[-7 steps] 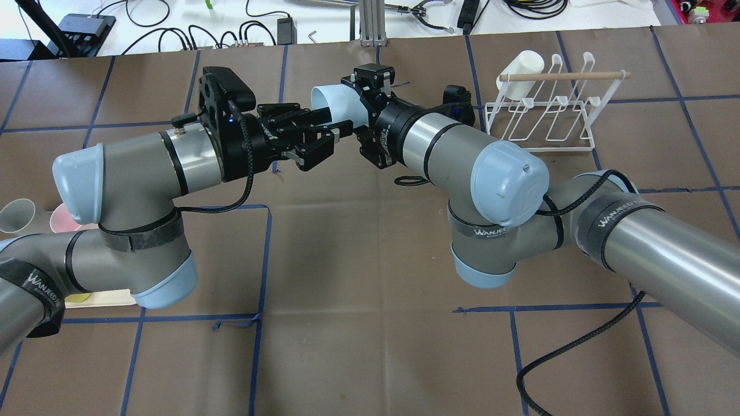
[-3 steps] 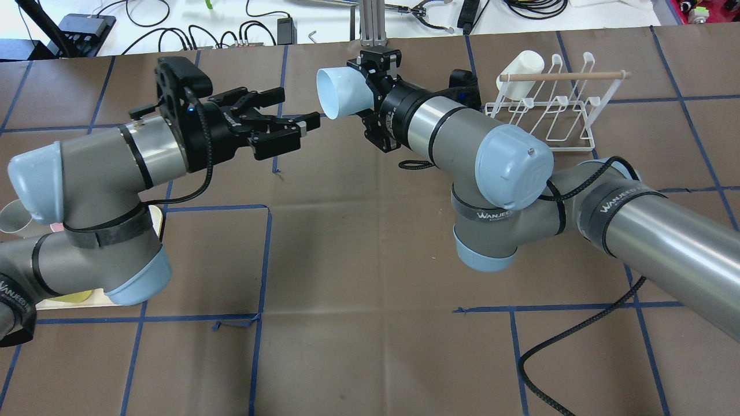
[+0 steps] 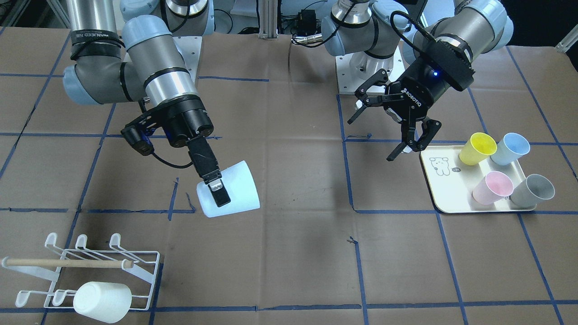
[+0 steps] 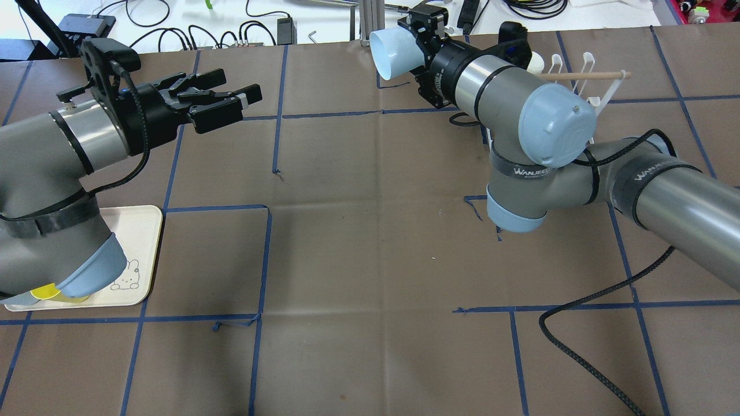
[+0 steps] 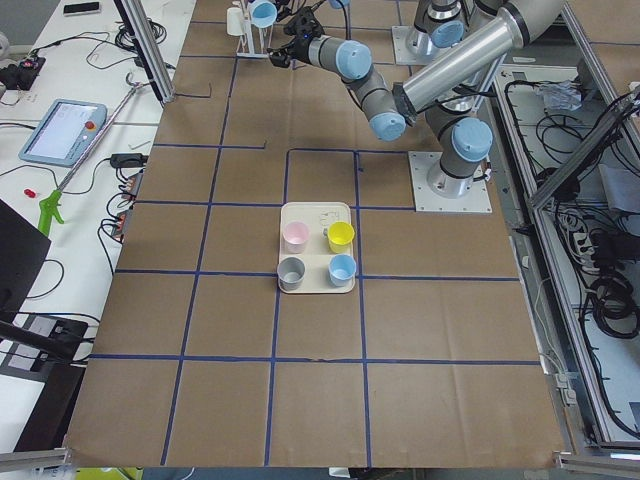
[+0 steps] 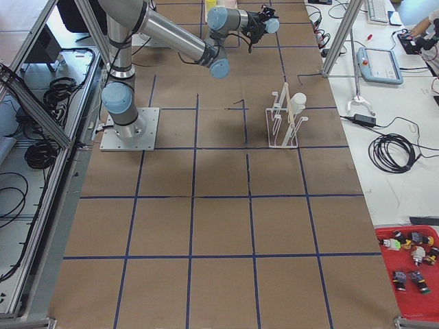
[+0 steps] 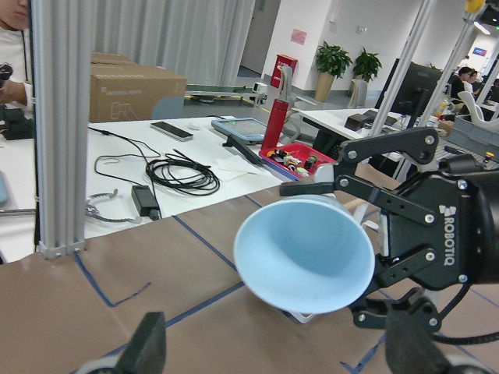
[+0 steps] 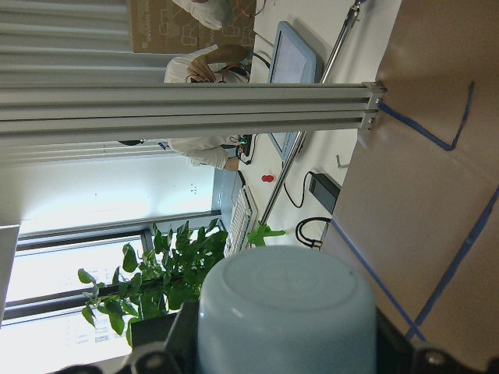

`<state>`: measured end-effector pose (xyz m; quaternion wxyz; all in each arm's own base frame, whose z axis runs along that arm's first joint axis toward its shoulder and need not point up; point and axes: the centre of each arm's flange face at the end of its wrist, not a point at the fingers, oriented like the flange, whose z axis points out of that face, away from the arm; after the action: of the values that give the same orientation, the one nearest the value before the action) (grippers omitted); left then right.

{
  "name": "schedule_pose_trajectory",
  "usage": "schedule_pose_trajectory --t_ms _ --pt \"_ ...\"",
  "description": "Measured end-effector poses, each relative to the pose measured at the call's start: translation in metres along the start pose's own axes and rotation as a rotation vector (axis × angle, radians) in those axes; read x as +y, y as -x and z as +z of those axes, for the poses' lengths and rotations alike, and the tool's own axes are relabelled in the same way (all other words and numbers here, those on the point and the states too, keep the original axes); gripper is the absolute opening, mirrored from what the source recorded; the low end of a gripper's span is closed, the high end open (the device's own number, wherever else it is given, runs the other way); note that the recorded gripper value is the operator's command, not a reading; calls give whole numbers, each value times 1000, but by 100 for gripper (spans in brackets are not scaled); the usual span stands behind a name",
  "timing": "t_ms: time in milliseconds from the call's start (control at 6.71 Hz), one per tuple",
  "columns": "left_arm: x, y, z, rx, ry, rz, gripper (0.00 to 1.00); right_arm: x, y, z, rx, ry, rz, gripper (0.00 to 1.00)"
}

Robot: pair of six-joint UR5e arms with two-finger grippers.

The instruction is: Transfer IKEA cup to right arm and place on rack

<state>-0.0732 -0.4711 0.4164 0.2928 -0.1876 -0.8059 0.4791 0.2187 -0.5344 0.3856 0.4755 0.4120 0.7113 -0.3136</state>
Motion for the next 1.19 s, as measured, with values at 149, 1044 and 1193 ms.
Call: schedule_pose_trajectory --t_ms 149,1044,1193 --pt "-14 17 4 -99 78 -47 98 -35 -4 -3 11 -64 -168 9" --pt "-72 -36 44 -647 987 -488 99 -201 -25 -40 328 -372 -1112 9" --pt "-77 -47 34 -666 1032 -488 99 -224 -34 -37 397 -395 -1185 9"
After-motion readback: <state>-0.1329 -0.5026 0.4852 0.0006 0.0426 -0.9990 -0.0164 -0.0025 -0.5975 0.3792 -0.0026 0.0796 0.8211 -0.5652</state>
